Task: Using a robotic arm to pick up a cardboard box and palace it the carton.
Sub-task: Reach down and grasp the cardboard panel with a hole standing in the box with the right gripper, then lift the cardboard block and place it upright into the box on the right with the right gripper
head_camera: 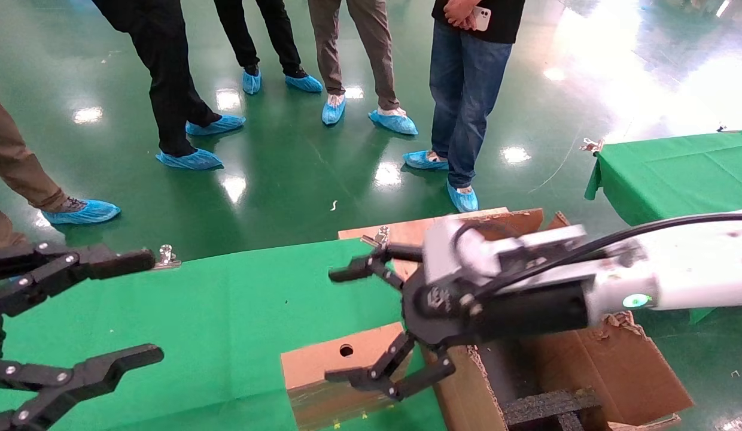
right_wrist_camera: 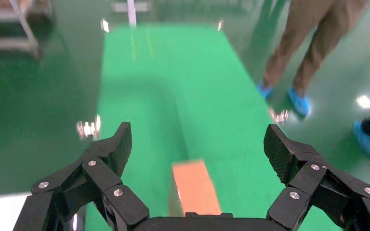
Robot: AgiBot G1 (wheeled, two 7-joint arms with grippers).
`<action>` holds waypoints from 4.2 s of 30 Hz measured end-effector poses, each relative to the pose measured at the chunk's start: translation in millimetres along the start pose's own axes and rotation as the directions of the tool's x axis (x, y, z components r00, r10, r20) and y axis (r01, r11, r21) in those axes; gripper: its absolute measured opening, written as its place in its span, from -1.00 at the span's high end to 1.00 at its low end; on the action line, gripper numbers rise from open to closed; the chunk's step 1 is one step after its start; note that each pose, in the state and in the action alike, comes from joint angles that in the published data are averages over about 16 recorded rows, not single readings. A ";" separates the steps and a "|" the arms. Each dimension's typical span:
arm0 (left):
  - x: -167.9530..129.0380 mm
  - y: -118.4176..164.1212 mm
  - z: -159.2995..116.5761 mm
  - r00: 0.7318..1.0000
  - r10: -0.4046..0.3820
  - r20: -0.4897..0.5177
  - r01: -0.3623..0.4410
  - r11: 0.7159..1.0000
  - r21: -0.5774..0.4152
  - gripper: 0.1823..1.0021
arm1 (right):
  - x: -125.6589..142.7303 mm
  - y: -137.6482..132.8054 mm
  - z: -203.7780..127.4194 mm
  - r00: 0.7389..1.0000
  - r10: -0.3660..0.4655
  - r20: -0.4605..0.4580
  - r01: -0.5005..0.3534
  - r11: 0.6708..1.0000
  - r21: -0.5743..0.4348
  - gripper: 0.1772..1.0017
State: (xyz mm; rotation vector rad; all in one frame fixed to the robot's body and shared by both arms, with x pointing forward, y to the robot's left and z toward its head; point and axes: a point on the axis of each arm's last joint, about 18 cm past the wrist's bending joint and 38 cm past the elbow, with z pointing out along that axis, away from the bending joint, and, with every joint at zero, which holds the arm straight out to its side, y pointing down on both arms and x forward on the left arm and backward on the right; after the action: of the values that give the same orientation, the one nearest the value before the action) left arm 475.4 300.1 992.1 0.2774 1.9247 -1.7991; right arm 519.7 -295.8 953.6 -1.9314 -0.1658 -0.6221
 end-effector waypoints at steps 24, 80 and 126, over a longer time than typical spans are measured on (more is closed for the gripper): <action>0.0 0.0 0.0 1.000 0.000 0.000 0.000 1.000 0.000 0.78 | 45.9 52.5 66.6 0.980 -0.128 0.151 0.177 0.910 -0.374 -1.00; -0.1 0.0 -0.1 1.000 0.000 0.001 0.000 1.000 0.000 -0.61 | 53.7 51.5 87.0 0.949 -0.172 0.263 0.279 0.845 -0.456 0.33; -0.2 0.1 -0.1 1.000 0.000 0.000 0.000 1.000 0.000 -1.00 | 112.9 -76.0 -131.5 0.951 -0.217 -0.219 0.095 0.881 -0.463 0.58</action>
State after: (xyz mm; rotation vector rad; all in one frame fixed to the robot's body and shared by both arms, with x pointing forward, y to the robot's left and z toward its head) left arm 475.6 300.2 992.1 0.2767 1.9242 -1.7996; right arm 541.4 -396.8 1112.1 -2.2633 -0.0061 -1.1010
